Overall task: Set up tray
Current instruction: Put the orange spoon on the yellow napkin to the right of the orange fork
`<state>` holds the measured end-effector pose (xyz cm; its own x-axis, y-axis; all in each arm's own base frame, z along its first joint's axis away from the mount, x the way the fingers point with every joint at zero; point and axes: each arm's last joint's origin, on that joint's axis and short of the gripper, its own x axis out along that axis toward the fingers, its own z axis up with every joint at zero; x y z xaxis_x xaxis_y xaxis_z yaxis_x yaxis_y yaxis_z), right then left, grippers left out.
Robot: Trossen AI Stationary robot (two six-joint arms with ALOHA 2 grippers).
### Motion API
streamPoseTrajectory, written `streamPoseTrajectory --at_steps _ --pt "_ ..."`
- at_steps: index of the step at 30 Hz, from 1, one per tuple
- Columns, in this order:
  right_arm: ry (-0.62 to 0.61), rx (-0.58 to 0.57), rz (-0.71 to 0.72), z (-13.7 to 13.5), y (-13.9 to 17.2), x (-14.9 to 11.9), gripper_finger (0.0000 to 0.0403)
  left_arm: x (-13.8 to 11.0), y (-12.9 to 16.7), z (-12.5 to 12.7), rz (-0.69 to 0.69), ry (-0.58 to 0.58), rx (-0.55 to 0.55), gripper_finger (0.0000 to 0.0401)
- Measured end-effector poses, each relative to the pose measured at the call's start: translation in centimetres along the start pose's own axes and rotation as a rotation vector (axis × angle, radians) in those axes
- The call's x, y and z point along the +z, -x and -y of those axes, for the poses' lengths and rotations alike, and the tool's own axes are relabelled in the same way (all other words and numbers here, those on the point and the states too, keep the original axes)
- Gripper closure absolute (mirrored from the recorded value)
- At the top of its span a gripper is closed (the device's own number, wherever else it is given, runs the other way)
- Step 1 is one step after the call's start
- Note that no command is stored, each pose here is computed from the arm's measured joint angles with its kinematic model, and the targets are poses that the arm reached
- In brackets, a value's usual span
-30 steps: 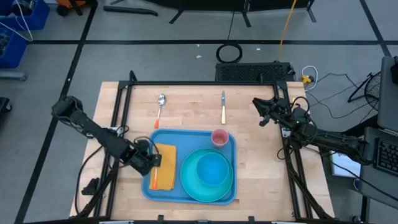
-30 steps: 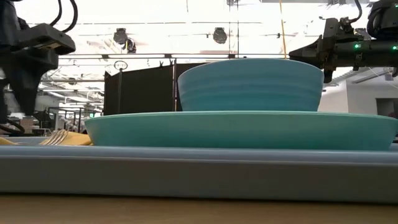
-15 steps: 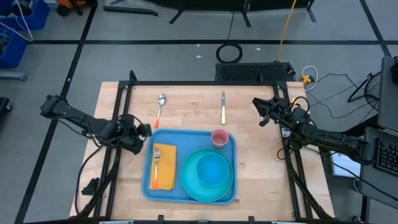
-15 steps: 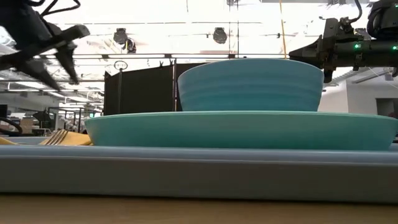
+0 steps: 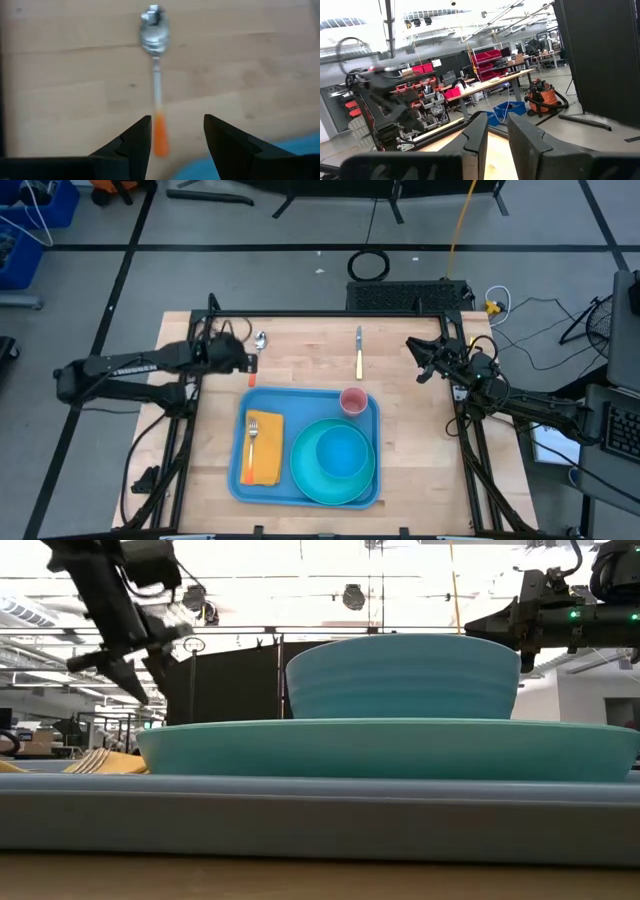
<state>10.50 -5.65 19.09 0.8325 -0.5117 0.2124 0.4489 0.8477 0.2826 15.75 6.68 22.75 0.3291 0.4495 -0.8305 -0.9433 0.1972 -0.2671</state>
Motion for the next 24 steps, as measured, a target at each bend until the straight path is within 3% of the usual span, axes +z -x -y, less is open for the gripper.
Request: streamPoseTrajectory --at_steps 9,13,24 --pt "-0.009 0.000 0.000 0.0 0.0 0.0 0.0339 2.4 -5.1 -0.3 -0.100 -0.047 0.088 0.0215" --pt "-0.007 0.000 0.000 0.0 0.0 0.0 0.0339 2.4 -7.5 0.8 -0.122 -0.077 0.058 0.0215" --pt "-0.007 0.000 -0.001 0.0 0.0 0.0 0.0339 1.4 -11.1 0.8 -0.185 -0.113 0.171 0.0215"
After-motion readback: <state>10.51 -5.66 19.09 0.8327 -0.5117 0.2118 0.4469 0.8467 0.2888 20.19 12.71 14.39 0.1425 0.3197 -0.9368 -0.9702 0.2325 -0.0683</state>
